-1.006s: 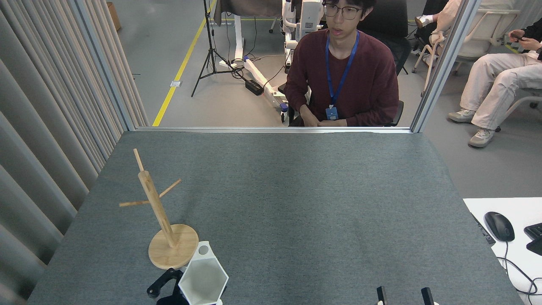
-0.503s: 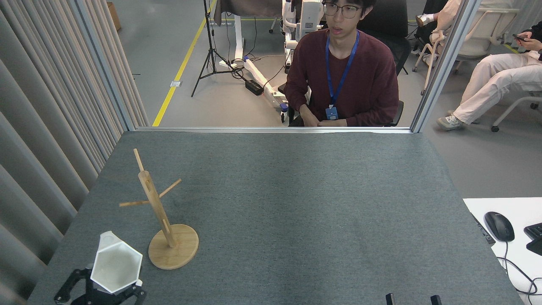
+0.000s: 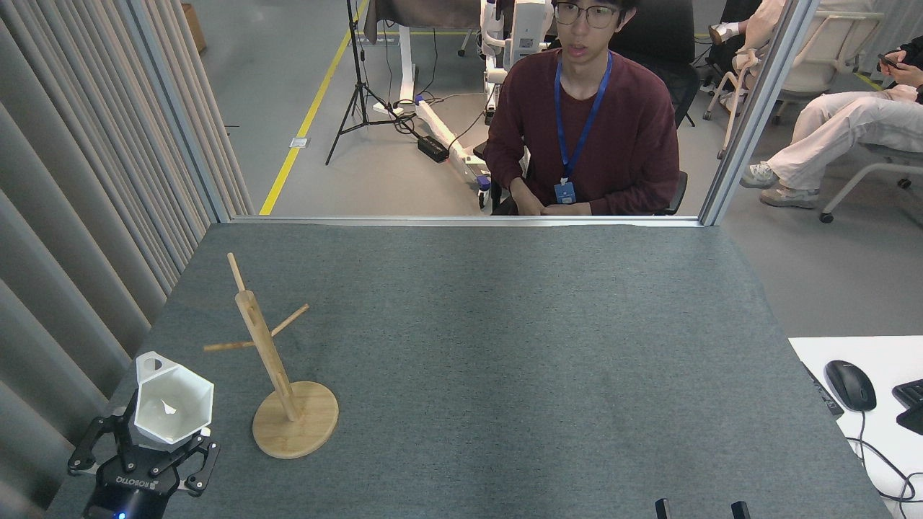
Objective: Hang cup on storage rack
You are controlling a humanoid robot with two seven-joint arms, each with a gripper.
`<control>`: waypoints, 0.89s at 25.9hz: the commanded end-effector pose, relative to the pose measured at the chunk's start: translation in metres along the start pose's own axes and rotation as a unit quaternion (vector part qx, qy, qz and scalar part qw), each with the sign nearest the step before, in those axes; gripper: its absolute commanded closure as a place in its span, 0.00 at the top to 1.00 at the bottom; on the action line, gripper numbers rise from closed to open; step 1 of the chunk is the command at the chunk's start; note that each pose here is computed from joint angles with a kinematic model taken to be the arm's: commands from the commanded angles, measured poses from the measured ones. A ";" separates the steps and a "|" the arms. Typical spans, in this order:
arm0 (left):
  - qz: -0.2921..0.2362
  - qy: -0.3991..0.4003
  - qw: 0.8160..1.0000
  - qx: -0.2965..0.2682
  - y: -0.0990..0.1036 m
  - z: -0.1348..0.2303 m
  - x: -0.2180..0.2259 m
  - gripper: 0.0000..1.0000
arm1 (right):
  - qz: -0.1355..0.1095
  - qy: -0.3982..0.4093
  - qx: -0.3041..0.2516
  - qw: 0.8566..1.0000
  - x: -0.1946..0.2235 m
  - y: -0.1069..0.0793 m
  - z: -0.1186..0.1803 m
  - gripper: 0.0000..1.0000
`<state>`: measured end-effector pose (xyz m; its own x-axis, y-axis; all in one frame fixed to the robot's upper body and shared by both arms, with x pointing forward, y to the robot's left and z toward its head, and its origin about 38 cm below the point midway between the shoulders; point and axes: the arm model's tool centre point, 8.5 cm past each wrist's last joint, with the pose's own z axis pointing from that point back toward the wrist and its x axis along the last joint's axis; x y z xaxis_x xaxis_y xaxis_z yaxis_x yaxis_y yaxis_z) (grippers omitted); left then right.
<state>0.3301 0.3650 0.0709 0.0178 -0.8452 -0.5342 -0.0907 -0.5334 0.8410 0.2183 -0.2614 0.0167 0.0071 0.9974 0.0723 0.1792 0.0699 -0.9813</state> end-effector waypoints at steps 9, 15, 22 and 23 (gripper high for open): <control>-0.016 -0.038 0.999 0.015 0.021 -0.038 0.041 0.41 | 0.000 0.001 0.000 1.000 0.000 0.001 0.000 0.98; -0.016 -0.051 0.998 0.021 0.025 -0.054 0.053 0.81 | 0.001 0.003 0.002 1.000 -0.001 0.003 0.001 0.98; -0.009 -0.056 0.998 0.007 0.012 -0.041 0.058 1.00 | 0.001 0.002 -0.002 1.000 -0.002 0.003 0.002 0.98; -0.008 -0.060 0.998 -0.002 0.006 -0.032 0.061 1.00 | 0.001 0.002 -0.002 1.000 -0.002 0.003 0.002 0.98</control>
<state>0.3746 0.3066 0.0581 -0.0879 -0.8236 -0.5603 -0.1167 -0.5501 0.8269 0.2174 -0.2629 0.0135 0.0122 0.9973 0.0718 0.1813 0.0684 -0.9810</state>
